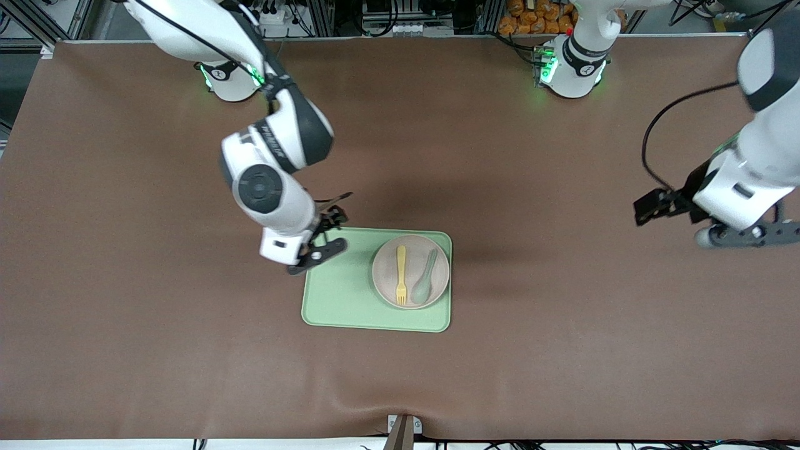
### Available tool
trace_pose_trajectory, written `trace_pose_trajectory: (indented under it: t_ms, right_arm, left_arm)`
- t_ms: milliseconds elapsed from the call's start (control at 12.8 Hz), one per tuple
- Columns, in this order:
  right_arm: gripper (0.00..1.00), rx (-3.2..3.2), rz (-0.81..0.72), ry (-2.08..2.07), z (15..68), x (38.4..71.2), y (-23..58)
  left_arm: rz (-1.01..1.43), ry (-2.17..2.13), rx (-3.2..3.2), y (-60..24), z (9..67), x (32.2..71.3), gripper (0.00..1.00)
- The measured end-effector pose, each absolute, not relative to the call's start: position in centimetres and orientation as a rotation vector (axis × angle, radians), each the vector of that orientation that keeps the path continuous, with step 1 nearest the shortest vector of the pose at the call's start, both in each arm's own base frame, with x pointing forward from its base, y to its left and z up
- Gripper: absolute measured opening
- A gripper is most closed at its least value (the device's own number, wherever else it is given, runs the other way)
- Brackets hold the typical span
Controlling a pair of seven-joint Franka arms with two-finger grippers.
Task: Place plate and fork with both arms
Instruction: 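Move the right gripper over the yellow fork while the left gripper retracts, then lower the right gripper and grasp the yellow fork handle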
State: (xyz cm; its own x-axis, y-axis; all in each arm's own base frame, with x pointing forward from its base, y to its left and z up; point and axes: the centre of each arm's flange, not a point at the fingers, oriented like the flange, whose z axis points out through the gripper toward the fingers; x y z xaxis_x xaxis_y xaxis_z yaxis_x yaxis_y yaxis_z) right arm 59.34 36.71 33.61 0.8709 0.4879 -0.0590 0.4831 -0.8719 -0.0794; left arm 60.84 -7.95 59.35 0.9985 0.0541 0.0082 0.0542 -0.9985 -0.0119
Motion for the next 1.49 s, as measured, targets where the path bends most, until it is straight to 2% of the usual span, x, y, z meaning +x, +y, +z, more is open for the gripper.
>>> trace_pose_trajectory:
  t_ms: [313, 470, 783, 1488]
  right_arm:
    - [1.0, -2.908, -0.116, -0.885, 28.8, 58.9, 44.4]
    - [1.0, -2.888, -0.18, -0.9, 26.6, 59.0, 45.9]
    - [1.0, -2.917, -0.195, -0.745, 24.4, 59.2, 47.4]
    - [1.0, -2.933, -0.162, -0.726, 22.3, 58.3, 48.6]
  left_arm:
    - [0.009, -0.189, -3.126, -3.9, 63.3, 58.3, 1.0]
    - [0.028, -0.186, -3.126, -4.1, 63.8, 57.1, 1.0]
    - [0.067, -0.177, -3.119, -4.4, 63.1, 55.3, 1.0]
    - [0.112, -0.138, -3.185, -6.4, 62.2, 54.6, 1.0]
